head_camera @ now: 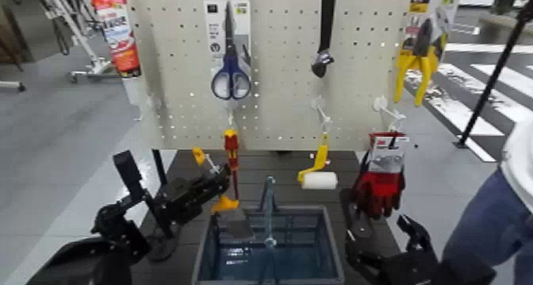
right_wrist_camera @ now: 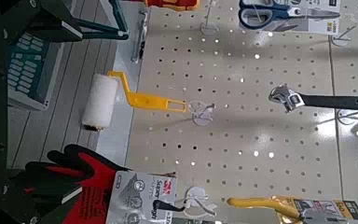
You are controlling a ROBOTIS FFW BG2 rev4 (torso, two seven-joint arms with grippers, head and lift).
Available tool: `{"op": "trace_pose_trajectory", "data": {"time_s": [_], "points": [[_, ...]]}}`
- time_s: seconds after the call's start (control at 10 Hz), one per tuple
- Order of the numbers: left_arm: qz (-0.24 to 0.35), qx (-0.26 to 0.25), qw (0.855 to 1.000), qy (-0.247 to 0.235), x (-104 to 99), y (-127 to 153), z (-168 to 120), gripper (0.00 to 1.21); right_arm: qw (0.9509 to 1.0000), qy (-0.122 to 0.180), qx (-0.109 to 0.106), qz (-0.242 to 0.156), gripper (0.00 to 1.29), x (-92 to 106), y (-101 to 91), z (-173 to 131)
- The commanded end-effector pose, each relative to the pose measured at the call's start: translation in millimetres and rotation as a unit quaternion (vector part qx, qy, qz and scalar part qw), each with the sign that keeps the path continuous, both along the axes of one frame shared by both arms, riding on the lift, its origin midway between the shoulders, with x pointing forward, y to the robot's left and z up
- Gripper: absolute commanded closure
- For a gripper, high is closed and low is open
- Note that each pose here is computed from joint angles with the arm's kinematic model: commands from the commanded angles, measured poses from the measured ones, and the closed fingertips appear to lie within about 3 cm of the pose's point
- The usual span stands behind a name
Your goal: Put the yellow paint brush into the crate.
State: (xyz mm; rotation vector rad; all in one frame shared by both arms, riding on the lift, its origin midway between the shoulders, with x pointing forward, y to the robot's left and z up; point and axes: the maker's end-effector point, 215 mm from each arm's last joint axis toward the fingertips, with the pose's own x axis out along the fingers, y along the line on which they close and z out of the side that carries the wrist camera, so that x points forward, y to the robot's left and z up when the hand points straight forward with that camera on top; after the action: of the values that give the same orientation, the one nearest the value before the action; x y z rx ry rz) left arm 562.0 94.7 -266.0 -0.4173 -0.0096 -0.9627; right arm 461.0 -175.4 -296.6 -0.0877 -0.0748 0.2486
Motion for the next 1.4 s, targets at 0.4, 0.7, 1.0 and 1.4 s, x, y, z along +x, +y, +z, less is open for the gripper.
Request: {"op": "trace_pose_trajectory", "data": {"time_s": [0.4,0.7,1.0,1.4], "points": [[-0.015,0.004,0.999,0.040,-4.6,-14.7,-38.1,1.03,1.0000,0.001,0.002,0.001,0.16,-0.3,1.5,-1.0],[-0.018,0.005,0.998,0.053,-6.1,-16.8,-49.6,1.03,1.0000,0.001,0.003,0.002,0.16,-0.6,2.4,-0.7],[-0.022,0.007,0.998,0.066,-8.3,-19.4,-61.5,1.03,1.0000,0.001,0.003,0.003,0.16,-0.8,3.1,-0.9],[-0.022,0.021,0.996,0.080,-9.0,-18.8,-71.5,0.00,1.0000,0.000,0.003,0.003,0.16,-0.8,3.1,-0.4]]}}
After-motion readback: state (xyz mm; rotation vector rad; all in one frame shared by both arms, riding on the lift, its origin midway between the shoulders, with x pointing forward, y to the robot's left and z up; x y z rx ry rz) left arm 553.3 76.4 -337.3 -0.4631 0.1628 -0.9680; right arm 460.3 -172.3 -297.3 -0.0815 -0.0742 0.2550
